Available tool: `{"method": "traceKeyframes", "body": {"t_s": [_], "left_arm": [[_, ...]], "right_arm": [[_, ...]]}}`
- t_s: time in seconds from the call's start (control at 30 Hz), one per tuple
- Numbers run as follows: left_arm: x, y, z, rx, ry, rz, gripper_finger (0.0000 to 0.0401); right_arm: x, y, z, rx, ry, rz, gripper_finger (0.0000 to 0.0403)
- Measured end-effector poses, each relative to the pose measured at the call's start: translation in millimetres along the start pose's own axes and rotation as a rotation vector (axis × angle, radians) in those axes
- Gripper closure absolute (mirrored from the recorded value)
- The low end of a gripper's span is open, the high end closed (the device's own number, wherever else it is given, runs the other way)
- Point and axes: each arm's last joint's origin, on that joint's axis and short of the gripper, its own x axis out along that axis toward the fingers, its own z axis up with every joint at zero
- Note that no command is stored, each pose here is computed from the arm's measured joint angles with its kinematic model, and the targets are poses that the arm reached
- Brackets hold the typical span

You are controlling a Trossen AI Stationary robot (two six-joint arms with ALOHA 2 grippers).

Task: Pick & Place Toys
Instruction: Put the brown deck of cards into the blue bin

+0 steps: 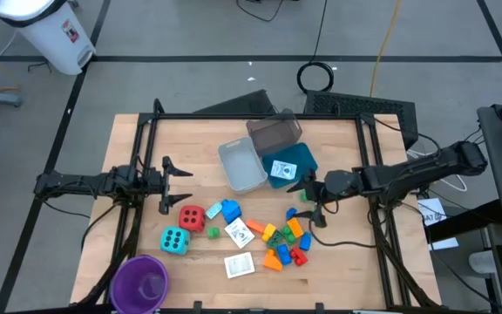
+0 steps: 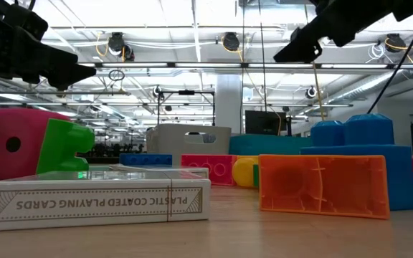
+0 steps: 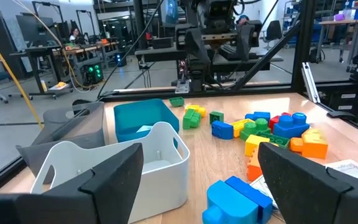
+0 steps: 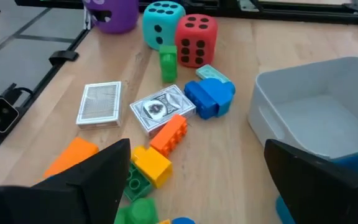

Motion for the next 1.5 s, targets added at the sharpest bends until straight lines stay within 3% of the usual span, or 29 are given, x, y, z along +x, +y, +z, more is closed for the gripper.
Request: {"method": "traceKeyframes", "body": {"t_s": [0.27, 0.63, 0.77, 1.0, 1.27, 1.33, 1.43, 1.5], "left_arm": [[0.0, 0.0, 0.0, 0.000, 0.000, 0.000, 0.0077], [0.0, 0.0, 0.1, 0.001, -0.001, 0.000, 0.0077], [-0.6, 0.8, 10.7, 0.015, -0.111, 0.009, 0.0077], [-6.4, 3.1, 34.4, -0.129, -0.365, 0.016, 0.0077], [0.0, 6.3, 30.1, -0.374, -0.324, 0.118, 0.0077], [4.6, 3.7, 30.1, -0.377, -0.312, 0.060, 0.0077], [11.0, -5.9, 40.0, -0.375, -0.349, -0.147, 0.0077], [20.4, -14.4, 52.2, -0.342, -0.334, -0.211, 0.0077]], "right_arm": [[-19.8, -0.7, 7.0, -0.064, -0.068, -0.006, 0.0069], [-29.2, -0.8, 11.2, -0.038, -0.114, -0.004, 0.0069], [-30.7, -0.8, 12.8, -0.052, -0.131, -0.003, 0.0069], [-34.8, -1.7, 11.5, -0.033, -0.120, -0.029, 0.0069], [-36.0, -1.7, 6.9, 0.023, -0.075, -0.025, 0.0069], [-36.2, -0.6, 6.3, 0.040, -0.068, -0.012, 0.0069], [-40.3, 4.1, 7.4, 0.052, -0.081, 0.039, 0.0069], [-44.7, 8.2, 8.7, 0.048, -0.098, 0.076, 0.0069]]}}
